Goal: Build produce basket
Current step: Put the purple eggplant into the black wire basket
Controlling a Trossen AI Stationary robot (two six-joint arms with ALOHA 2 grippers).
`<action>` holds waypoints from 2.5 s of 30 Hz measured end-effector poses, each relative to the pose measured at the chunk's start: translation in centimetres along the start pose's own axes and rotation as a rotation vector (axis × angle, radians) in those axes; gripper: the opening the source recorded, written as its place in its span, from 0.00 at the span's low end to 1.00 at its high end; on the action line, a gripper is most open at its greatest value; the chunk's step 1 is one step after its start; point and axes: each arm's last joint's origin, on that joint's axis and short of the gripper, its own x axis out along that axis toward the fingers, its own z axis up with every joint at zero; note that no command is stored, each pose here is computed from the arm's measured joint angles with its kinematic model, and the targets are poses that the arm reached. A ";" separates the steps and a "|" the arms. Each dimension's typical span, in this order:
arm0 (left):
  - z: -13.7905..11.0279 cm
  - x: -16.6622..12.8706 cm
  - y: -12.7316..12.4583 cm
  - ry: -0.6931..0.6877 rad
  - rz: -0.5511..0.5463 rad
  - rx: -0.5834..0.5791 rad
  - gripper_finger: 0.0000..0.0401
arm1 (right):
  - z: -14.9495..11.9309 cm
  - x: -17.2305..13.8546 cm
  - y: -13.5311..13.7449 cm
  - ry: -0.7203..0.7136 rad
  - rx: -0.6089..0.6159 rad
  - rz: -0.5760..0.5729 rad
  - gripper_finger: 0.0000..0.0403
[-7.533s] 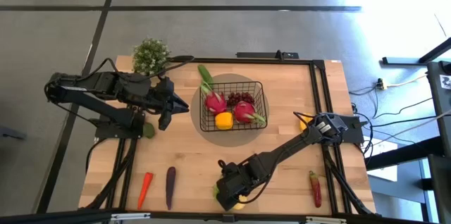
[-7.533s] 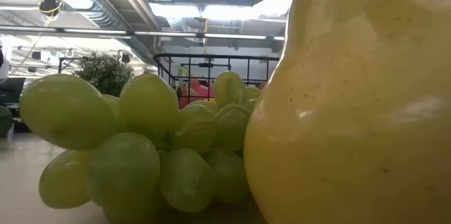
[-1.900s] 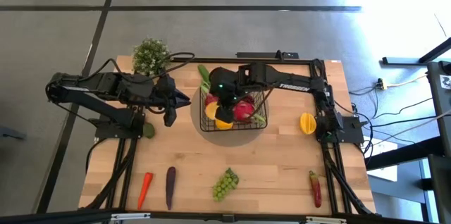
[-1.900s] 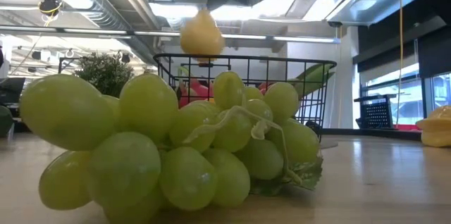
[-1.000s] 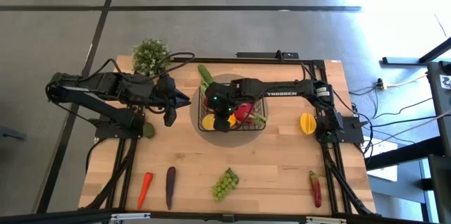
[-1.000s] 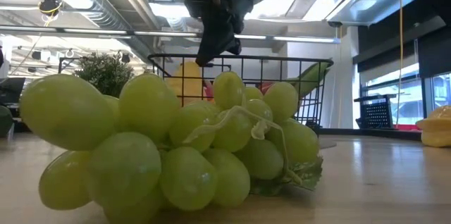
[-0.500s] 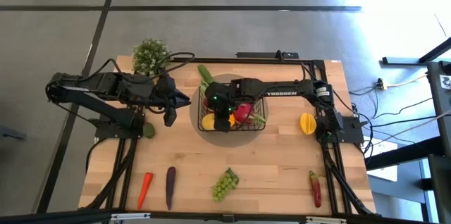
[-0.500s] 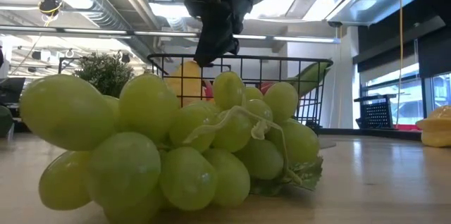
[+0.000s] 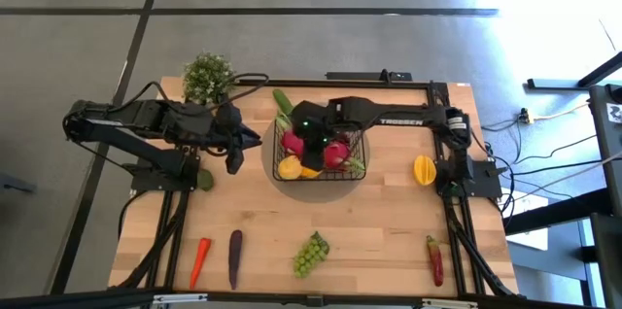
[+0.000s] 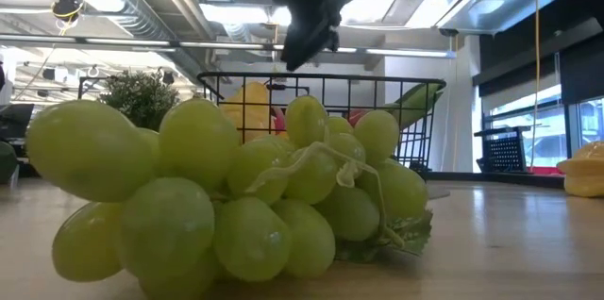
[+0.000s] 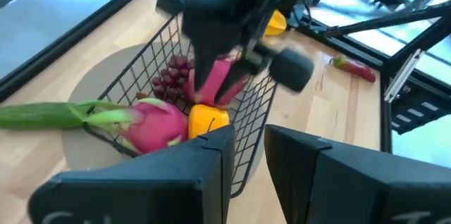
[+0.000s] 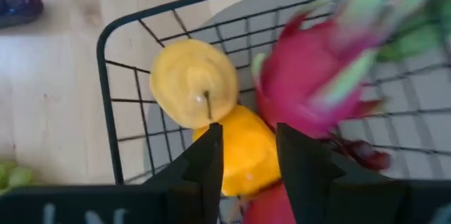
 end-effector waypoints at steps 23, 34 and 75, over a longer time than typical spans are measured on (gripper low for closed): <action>-1.6 -1.0 -2.1 0.075 -0.103 -0.064 0.17 | -7.4 -14.1 3.7 0.109 0.317 -0.396 0.30; -4.8 -1.5 -2.8 0.318 0.035 -0.477 0.17 | -8.9 -14.7 6.9 0.133 0.257 -0.367 0.30; -18.2 -1.3 -12.9 0.757 0.392 -0.851 0.17 | -8.8 -14.9 10.5 0.231 0.034 0.190 0.30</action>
